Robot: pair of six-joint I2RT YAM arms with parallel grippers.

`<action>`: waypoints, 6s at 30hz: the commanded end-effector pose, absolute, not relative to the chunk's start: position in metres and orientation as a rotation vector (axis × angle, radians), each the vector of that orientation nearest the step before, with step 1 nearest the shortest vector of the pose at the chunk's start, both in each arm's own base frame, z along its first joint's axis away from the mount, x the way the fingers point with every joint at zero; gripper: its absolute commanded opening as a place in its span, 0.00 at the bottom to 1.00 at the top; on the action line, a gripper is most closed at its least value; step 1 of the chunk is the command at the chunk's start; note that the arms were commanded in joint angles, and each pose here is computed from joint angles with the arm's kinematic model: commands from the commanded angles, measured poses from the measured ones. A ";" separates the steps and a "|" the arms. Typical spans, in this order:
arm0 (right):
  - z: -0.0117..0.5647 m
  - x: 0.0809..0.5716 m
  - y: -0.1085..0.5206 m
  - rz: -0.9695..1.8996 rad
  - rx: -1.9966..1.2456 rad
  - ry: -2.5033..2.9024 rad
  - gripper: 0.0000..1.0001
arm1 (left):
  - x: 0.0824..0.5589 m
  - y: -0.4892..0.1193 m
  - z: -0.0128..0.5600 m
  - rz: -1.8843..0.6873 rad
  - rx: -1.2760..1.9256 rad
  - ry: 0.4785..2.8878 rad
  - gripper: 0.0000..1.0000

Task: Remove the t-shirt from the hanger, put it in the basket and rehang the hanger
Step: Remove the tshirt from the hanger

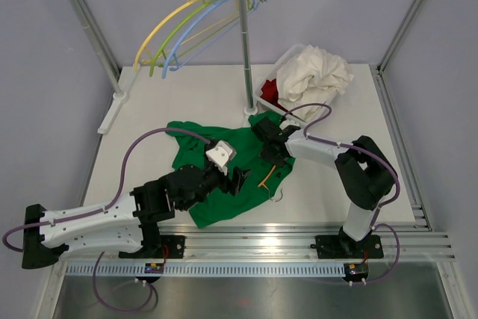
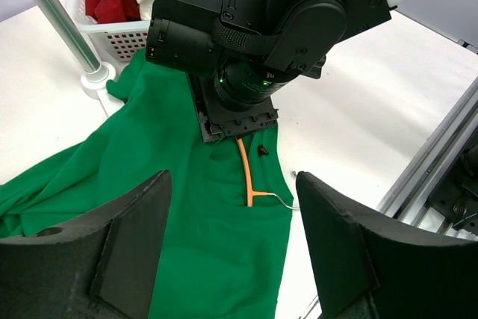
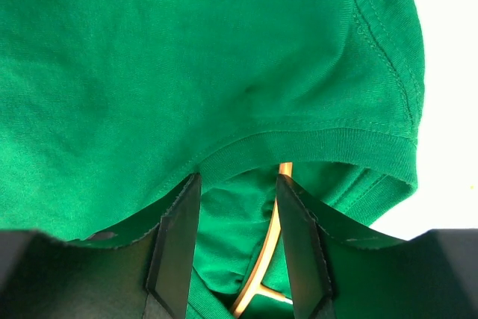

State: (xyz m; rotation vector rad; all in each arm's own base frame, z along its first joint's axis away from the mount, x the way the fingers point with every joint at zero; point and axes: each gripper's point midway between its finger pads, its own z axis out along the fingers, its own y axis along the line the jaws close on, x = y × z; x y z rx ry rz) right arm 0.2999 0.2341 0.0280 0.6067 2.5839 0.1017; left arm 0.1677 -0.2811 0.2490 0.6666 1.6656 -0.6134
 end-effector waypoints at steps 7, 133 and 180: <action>0.037 0.290 0.211 0.069 0.635 2.549 0.53 | 0.166 -0.288 0.263 -0.673 0.637 1.632 0.71; 0.063 0.189 0.219 0.336 0.526 2.603 0.52 | 0.136 -0.348 0.222 -0.829 0.900 1.757 0.39; -0.072 0.165 0.226 -0.070 0.321 2.975 0.16 | 0.138 -0.309 0.244 -0.802 0.791 1.715 0.60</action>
